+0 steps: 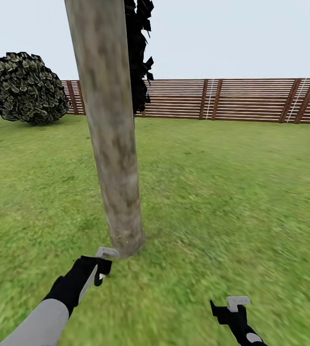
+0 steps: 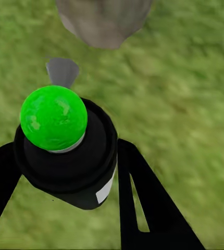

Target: In the garden, pick up the pesticide atomizer on the floor and spray pesticide onto both trees until each tree trunk is fully covered.

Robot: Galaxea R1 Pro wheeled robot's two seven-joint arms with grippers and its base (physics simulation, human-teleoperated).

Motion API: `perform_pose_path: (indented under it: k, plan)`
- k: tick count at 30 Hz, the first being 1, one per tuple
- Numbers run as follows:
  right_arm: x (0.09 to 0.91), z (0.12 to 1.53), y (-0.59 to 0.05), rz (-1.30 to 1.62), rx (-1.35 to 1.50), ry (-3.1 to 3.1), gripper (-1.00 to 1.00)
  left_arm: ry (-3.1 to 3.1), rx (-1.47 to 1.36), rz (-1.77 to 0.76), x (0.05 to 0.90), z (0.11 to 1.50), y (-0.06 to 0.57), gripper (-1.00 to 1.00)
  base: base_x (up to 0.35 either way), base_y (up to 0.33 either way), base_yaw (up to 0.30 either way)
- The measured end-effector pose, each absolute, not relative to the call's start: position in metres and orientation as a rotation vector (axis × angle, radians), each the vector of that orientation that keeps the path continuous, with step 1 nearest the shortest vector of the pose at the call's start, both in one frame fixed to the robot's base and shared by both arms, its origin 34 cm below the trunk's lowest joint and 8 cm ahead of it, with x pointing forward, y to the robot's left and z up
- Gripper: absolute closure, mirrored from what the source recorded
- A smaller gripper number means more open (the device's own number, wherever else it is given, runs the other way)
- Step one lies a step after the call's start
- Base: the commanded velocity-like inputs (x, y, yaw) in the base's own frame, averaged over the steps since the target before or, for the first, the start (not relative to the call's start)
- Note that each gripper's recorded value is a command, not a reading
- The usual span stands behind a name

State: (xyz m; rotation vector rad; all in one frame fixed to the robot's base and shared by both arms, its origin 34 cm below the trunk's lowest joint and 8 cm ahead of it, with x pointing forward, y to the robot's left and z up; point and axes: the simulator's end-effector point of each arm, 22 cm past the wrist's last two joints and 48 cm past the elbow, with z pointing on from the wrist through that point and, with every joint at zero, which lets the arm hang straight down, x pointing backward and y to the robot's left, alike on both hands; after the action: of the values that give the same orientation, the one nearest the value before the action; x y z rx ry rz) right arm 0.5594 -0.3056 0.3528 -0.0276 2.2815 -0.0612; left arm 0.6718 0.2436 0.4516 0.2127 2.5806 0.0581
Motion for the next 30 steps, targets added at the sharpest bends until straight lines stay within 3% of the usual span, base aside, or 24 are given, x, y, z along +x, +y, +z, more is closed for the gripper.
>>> perform_pose_path:
  k: [6, 20, 26, 30]
  plan:
    - [0.559, 0.352, -0.306, -0.063, -0.029, 2.283, -1.00, 2.566, 0.117, 0.094, 0.681, 0.462, 0.284, 1.00, 0.000, 0.000, 0.000]
    - [0.558, 0.352, -0.306, -0.062, -0.029, 2.286, -1.00, 2.503, 0.144, -0.006, 0.715, 0.520, 0.262, 1.00, 0.000, 0.000, 0.000]
    - [0.558, 0.352, -0.306, -0.062, -0.029, 2.286, -1.00, 2.466, 0.145, 0.038, 0.735, 0.547, 0.310, 1.00, 0.000, 0.000, 0.000]
    - [0.558, 0.352, -0.306, -0.062, -0.029, 2.286, -1.00, 2.468, 0.189, -0.055, 0.733, 0.547, 0.293, 1.00, 0.000, 0.000, 0.000]
